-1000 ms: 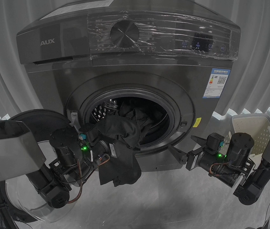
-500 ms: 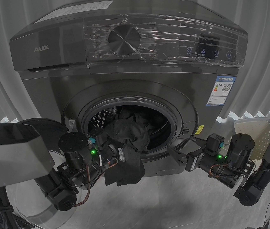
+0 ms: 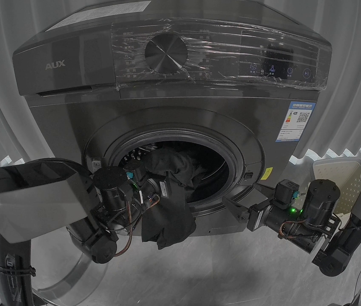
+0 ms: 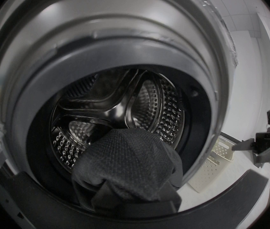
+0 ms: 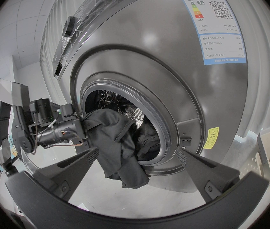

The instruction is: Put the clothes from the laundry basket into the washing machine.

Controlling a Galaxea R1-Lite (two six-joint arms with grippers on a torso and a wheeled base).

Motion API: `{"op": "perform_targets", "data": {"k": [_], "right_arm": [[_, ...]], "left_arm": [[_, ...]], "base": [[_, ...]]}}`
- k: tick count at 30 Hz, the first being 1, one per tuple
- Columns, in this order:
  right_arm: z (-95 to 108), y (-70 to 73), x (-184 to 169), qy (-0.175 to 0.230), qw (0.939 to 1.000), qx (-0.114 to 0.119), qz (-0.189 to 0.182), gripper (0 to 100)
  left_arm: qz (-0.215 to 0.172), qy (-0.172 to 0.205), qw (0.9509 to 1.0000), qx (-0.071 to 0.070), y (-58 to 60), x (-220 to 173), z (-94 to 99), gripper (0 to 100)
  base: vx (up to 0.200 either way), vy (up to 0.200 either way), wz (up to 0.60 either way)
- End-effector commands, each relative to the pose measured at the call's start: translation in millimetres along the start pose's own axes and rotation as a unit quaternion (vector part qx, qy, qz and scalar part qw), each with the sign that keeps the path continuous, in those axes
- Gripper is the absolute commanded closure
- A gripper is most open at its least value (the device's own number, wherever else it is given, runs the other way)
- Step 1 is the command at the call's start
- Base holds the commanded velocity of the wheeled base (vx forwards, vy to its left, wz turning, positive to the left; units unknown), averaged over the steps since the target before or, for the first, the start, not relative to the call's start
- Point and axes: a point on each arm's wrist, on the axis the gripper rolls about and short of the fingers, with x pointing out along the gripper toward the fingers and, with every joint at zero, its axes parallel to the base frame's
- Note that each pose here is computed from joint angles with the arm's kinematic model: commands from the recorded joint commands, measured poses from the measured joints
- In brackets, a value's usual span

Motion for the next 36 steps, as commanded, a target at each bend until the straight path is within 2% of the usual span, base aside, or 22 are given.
{"op": "perform_targets", "data": {"k": [1, 6, 9, 14, 17, 22, 31, 36], "right_arm": [[-2.2, 0.4, 0.1, 0.004, 1.0, 0.0, 0.001, 0], [-2.2, 0.4, 0.1, 0.004, 1.0, 0.0, 0.001, 0], [-2.9, 0.3, 0.0, 0.006, 1.0, 0.0, 0.001, 0], [-3.0, 0.7, 0.0, 0.006, 1.0, 0.0, 0.002, 0], [-3.0, 0.7, 0.0, 0.006, 1.0, 0.0, 0.002, 0], [-3.1, 0.7, 0.0, 0.006, 1.0, 0.0, 0.002, 0], [-6.1, 0.4, 1.6, 0.011, 0.9999, 0.0, 0.002, 0], [-7.2, 0.2, 1.7, 0.013, 0.9999, 0.0, 0.002, 0]], "left_arm": [[0.011, -0.013, 0.9999, -0.002, 15.8, 29.9, -19.3, 100], [0.013, -0.001, 0.9999, 0.001, 18.6, 37.2, -26.0, 100], [0.021, -0.001, 0.9998, 0.001, 24.5, 48.3, -30.9, 100], [0.013, -0.009, 0.9999, -0.002, 21.9, 69.1, -26.9, 100], [0.01, -0.013, 0.9998, -0.009, 18.2, 85.1, -27.2, 100], [0.008, -0.019, 0.9997, -0.012, 12.5, 107.7, -37.7, 100], [0.016, -0.017, 0.9996, -0.013, 15.4, 138.8, -62.1, 100], [0.029, -0.038, 0.9987, -0.016, 16.5, 166.5, -61.5, 100]], "base": [[0.0, 0.0, 0.0], [0.0, 0.0, 0.0], [0.0, 0.0, 0.0], [0.0, 0.0, 0.0], [0.0, 0.0, 0.0], [0.0, 0.0, 0.0], [0.0, 0.0, 0.0], [0.0, 0.0, 0.0]]}}
